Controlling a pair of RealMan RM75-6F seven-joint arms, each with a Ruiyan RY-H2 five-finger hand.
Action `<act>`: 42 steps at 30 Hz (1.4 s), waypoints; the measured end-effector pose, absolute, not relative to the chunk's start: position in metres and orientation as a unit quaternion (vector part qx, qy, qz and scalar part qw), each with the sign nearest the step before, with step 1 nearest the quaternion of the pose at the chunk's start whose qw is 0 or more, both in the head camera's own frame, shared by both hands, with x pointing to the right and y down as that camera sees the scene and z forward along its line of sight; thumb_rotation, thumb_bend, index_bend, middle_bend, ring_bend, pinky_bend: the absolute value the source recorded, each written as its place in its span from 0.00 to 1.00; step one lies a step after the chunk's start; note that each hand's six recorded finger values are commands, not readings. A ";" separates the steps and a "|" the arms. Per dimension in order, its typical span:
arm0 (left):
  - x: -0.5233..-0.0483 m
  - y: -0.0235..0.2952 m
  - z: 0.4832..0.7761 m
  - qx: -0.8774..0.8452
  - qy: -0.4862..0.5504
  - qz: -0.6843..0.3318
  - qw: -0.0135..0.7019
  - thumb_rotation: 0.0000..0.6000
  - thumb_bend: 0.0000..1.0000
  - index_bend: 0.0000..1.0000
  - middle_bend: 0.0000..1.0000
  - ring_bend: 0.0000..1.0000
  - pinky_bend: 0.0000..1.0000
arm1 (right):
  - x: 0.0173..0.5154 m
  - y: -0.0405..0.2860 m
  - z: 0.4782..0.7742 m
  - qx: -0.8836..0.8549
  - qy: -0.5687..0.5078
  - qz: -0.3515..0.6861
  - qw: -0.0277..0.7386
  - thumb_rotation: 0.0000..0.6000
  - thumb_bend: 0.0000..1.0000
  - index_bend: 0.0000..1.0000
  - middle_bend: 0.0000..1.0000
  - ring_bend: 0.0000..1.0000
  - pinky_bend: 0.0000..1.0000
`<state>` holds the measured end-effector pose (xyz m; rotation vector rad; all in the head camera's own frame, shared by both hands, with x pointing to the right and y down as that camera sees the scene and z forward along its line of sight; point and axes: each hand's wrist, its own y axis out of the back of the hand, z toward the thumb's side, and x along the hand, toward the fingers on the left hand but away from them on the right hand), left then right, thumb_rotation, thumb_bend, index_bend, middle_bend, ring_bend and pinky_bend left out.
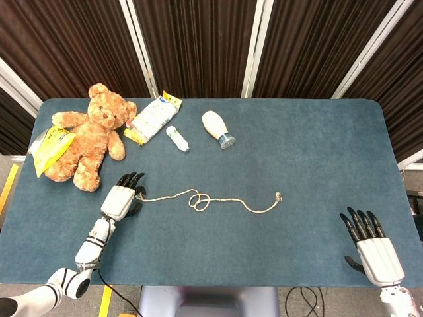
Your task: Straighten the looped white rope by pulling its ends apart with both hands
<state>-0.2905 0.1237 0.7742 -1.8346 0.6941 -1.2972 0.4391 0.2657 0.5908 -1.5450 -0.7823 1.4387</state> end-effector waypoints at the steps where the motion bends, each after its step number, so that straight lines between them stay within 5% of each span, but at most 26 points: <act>1: -0.291 0.123 0.775 -0.719 0.272 -0.510 0.385 1.00 0.41 0.43 0.08 0.00 0.12 | 0.439 0.265 0.591 -0.619 -0.314 0.577 0.430 1.00 0.24 0.00 0.00 0.00 0.00; 6: -0.293 0.121 0.781 -0.717 0.267 -0.516 0.386 1.00 0.41 0.51 0.09 0.00 0.12 | 0.439 0.265 0.592 -0.618 -0.314 0.577 0.432 1.00 0.24 0.00 0.00 0.00 0.00; 42: -0.294 0.115 0.786 -0.712 0.263 -0.522 0.388 1.00 0.47 0.56 0.11 0.00 0.12 | 0.438 0.267 0.593 -0.620 -0.308 0.578 0.432 1.00 0.24 0.00 0.00 0.00 0.00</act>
